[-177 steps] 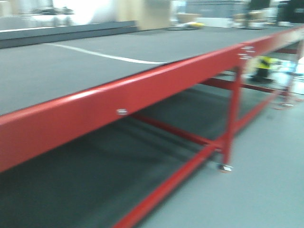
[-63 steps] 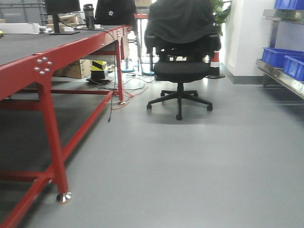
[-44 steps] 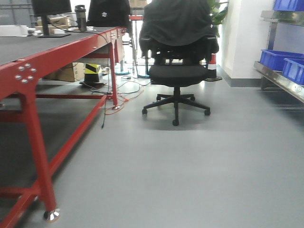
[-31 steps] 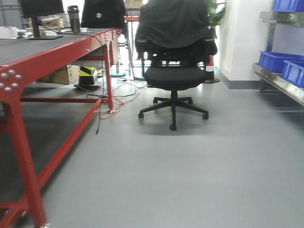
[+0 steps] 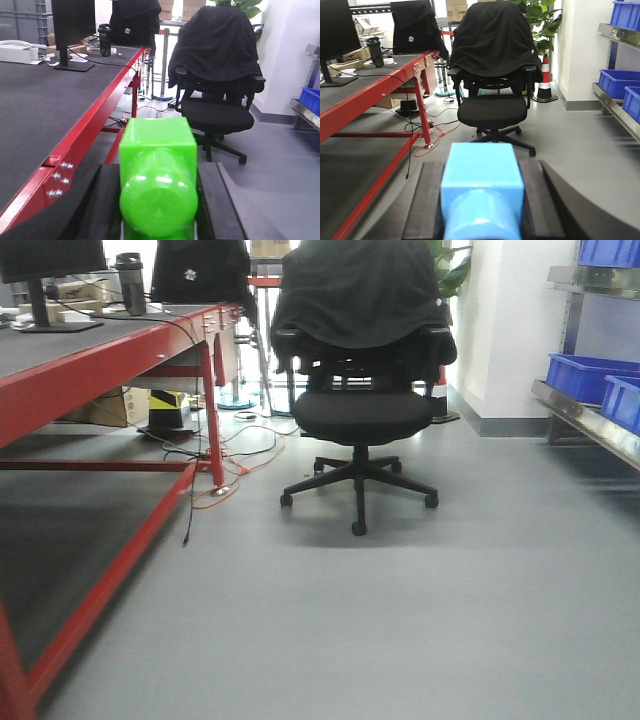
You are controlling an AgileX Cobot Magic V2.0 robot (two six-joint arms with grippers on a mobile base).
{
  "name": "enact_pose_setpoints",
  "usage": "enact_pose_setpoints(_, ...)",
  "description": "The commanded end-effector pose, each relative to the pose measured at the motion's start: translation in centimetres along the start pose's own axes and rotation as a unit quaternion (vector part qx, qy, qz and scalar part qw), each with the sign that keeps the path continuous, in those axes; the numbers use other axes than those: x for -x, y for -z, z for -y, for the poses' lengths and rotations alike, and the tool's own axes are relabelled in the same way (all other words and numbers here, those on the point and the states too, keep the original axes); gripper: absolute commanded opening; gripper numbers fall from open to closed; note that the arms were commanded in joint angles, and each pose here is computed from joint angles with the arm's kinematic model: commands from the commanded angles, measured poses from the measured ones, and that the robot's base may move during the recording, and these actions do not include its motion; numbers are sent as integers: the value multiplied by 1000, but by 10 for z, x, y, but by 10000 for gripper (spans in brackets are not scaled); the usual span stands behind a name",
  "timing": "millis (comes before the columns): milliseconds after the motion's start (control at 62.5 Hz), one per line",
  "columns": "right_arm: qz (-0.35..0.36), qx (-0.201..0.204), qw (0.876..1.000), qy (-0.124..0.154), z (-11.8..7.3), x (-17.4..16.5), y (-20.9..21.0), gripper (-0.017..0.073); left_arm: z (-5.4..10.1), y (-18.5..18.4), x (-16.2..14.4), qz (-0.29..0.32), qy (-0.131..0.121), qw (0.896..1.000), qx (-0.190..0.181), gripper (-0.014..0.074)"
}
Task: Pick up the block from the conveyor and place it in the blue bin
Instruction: 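Drive the base to the steel shelf of blue bins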
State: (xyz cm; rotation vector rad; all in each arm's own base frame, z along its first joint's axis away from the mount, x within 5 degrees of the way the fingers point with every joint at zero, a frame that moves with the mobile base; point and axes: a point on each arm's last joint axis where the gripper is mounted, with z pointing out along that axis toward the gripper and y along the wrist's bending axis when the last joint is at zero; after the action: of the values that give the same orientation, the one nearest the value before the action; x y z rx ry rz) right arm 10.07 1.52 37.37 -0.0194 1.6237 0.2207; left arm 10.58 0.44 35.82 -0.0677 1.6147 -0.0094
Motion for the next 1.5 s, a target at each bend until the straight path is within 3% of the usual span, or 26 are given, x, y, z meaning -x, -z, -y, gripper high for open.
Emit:
enact_pose_setpoints(0,13,-2,1000,6,0,2,1,-162,0,2,3,14,0,1000,2,-111)
enact_pose_setpoints(1487,13,-2,1000,6,0,2,1,-162,0,2,3,14,0,1000,2,-111)
